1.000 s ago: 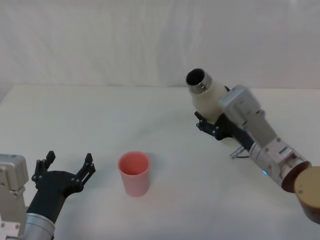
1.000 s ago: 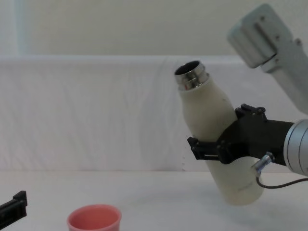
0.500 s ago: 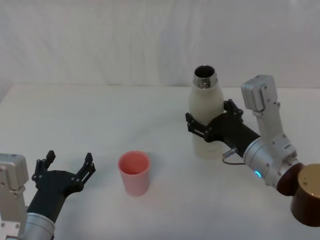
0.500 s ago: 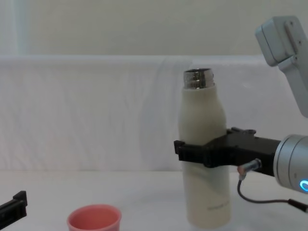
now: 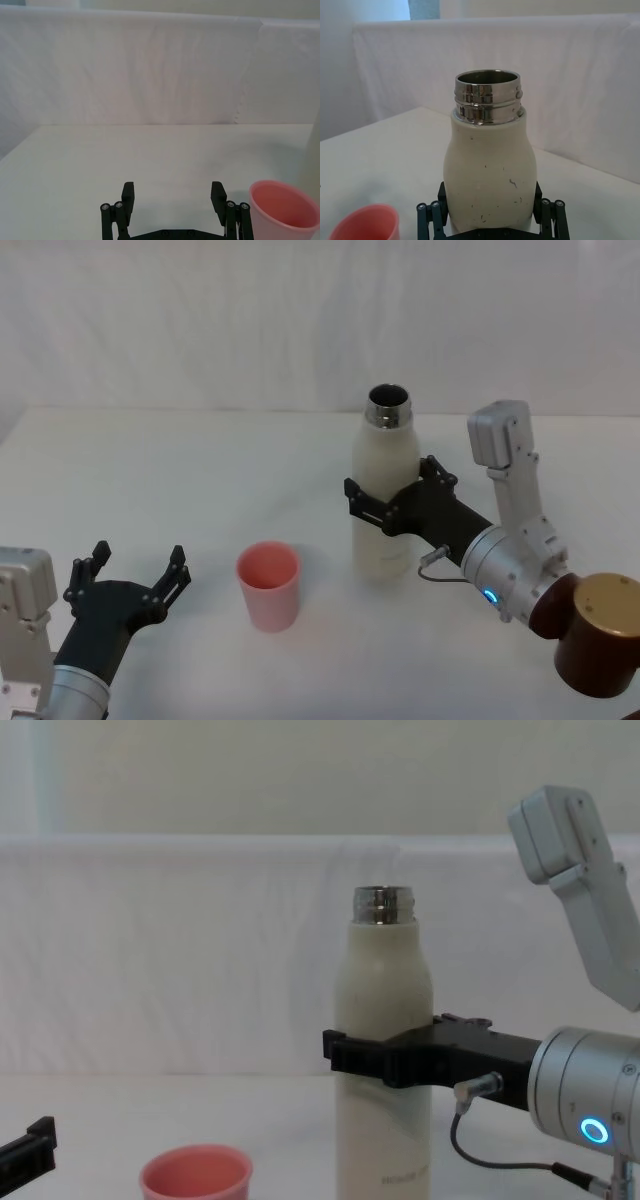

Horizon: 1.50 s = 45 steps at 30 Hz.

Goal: Grasp the thermos with one hand and pour water into the cup lid.

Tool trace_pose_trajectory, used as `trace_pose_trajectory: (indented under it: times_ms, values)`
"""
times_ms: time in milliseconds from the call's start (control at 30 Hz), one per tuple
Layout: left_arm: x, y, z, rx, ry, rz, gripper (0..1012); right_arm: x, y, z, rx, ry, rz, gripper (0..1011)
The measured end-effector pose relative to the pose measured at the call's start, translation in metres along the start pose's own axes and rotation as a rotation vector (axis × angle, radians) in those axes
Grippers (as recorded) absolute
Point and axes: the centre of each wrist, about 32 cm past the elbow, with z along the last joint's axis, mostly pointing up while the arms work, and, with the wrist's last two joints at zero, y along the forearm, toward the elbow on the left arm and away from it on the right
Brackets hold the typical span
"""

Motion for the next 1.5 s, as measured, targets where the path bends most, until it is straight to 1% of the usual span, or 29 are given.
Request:
trace_pose_trajectory:
  times_ms: [333, 1133, 1500]
  values:
    - [0.0000, 0.000, 0.000, 0.000, 0.000, 0.000, 1001, -0.0056, 0.004, -0.007, -0.013, 0.013, 0.022, 957]
    - [0.0000, 0.000, 0.000, 0.000, 0.000, 0.000, 1001, -0.0093, 0.001, -0.017, -0.032, 0.017, 0.022, 957]
    - [0.0000, 0.000, 0.000, 0.000, 0.000, 0.000, 1001, -0.0101, 0.000, -0.018, -0.034, 0.016, 0.021, 957]
